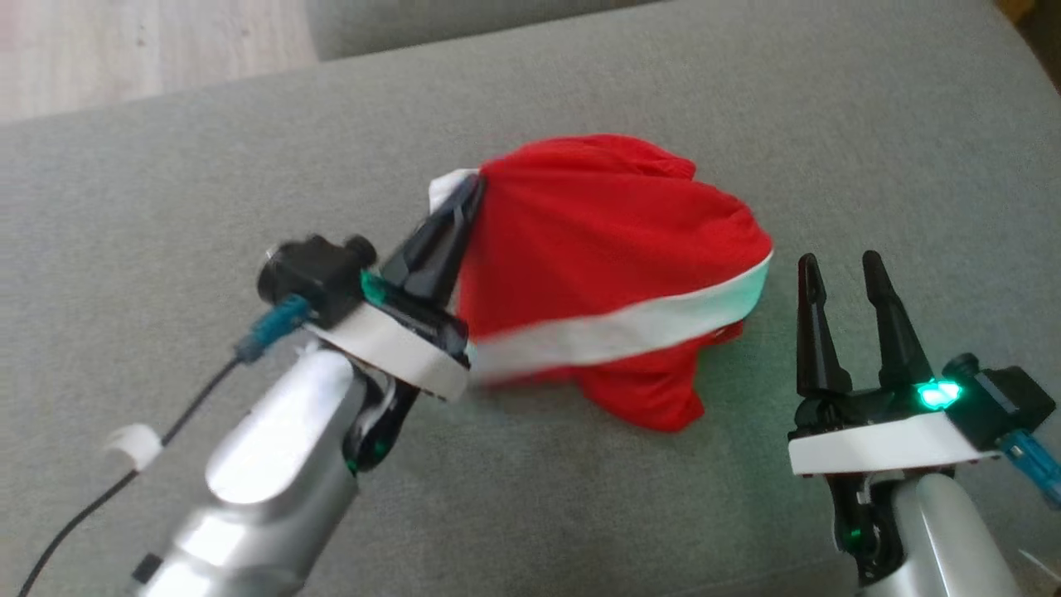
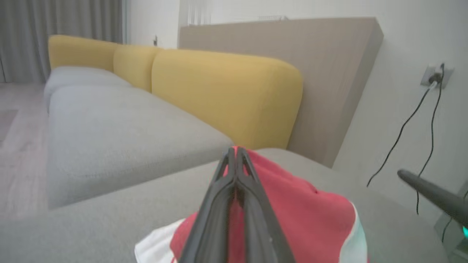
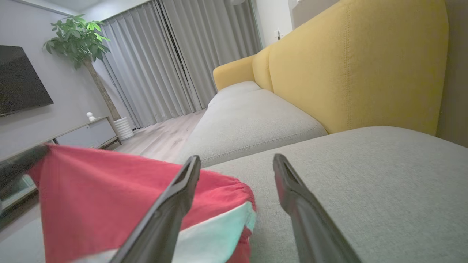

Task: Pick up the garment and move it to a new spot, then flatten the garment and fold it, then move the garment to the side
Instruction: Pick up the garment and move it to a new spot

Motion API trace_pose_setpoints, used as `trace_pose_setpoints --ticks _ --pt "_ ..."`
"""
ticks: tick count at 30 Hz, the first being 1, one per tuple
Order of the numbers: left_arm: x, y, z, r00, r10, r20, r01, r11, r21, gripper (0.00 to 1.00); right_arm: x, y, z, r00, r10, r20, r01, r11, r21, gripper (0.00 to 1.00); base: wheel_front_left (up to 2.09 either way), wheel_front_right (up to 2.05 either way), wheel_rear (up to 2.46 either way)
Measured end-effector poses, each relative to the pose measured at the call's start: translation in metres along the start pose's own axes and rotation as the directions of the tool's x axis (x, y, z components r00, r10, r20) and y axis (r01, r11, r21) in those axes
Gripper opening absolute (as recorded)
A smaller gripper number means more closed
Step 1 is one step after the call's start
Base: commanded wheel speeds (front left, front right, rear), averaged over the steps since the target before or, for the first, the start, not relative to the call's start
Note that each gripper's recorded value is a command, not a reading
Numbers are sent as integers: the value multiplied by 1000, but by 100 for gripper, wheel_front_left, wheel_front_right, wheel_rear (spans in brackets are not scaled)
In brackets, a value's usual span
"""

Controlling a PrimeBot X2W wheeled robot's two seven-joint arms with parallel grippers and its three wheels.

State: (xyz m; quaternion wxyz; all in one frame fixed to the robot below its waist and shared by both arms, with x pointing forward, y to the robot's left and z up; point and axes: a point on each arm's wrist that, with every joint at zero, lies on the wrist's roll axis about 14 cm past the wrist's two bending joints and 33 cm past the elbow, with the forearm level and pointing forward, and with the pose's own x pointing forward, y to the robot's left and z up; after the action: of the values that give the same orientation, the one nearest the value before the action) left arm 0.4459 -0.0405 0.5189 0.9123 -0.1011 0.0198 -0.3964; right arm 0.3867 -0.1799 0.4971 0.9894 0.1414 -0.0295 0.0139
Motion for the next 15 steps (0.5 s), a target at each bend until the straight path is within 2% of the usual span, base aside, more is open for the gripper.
trace_pose_setpoints --ticks 4,9,12,15 --pt "-4 3 63 982 26 186 -32 999 30 0 0 8 6 1000 24 18 -24 1000 1 100 0 0 0" --pt "-25 13 149 906 70 417 -109 992 69 0 -2 17 13 998 49 38 -49 999 4 100 0 0 0" --pt "-46 24 187 856 104 506 -174 980 94 0 -5 21 14 997 59 40 -60 998 7 100 0 0 0" --pt "-71 46 212 824 161 544 -275 952 136 0 -9 24 10 997 67 28 -67 998 12 100 0 0 0"
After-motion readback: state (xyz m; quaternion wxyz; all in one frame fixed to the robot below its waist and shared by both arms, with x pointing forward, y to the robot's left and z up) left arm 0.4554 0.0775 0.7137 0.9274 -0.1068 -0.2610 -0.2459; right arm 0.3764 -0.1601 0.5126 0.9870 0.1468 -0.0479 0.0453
